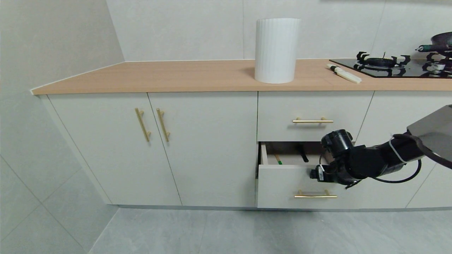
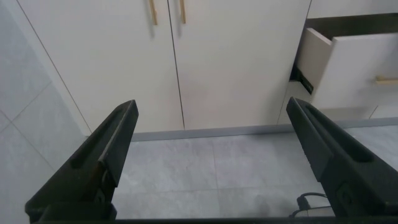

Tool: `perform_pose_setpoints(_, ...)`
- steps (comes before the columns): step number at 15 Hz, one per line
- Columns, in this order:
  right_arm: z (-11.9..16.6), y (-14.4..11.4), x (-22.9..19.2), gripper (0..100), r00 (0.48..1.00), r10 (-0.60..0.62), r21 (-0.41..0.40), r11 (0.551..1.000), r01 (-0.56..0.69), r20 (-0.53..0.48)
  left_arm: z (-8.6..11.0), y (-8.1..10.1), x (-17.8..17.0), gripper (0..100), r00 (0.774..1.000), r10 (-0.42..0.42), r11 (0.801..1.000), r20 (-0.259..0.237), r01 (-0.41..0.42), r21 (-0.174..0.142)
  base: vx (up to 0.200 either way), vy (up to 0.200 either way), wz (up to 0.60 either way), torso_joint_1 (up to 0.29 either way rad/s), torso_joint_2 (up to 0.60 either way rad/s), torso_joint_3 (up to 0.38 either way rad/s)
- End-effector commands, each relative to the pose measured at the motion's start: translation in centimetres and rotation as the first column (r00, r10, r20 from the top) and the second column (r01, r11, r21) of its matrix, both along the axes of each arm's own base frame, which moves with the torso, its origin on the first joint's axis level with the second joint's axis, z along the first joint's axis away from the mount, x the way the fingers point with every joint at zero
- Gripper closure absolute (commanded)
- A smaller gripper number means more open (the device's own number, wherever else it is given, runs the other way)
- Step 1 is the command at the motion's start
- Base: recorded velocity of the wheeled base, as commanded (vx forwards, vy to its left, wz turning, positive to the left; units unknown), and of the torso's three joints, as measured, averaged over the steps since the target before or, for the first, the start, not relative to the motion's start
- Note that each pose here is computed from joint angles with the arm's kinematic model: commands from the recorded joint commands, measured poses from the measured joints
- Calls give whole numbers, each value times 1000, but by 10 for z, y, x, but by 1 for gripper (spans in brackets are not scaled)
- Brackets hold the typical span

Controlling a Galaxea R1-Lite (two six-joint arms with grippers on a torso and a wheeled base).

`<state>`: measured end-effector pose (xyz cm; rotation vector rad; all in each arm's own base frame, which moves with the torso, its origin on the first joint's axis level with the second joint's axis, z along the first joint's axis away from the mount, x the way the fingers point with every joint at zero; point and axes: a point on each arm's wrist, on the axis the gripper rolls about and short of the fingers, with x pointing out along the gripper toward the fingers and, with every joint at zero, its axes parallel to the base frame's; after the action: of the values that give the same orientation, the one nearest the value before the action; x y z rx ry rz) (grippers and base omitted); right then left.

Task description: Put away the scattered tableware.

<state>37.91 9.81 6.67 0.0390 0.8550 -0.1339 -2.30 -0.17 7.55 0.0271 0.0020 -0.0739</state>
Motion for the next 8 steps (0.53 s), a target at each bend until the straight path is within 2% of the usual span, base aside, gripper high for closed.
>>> perform_pose_setpoints(1, -15, -3, 15, 0, 1000, -19, 8, 1000, 19, 4, 0, 0, 0, 0, 1000, 0, 1000, 0, 0, 0, 0, 0, 0, 0, 0, 0)
perform_pose_setpoints(5, -37, -4, 40, 0, 986, -39, 57, 998, 30, 163, 0, 0, 0, 0, 1000, 0, 1000, 0, 0, 0, 0, 0, 0, 0, 0, 0)
perform_pose_setpoints(8, -58, -13, 59, 0, 951, -67, 91, 995, 41, 302, 0, 0, 0, 0, 1000, 0, 1000, 0, 0, 0, 0, 0, 0, 0, 0, 0)
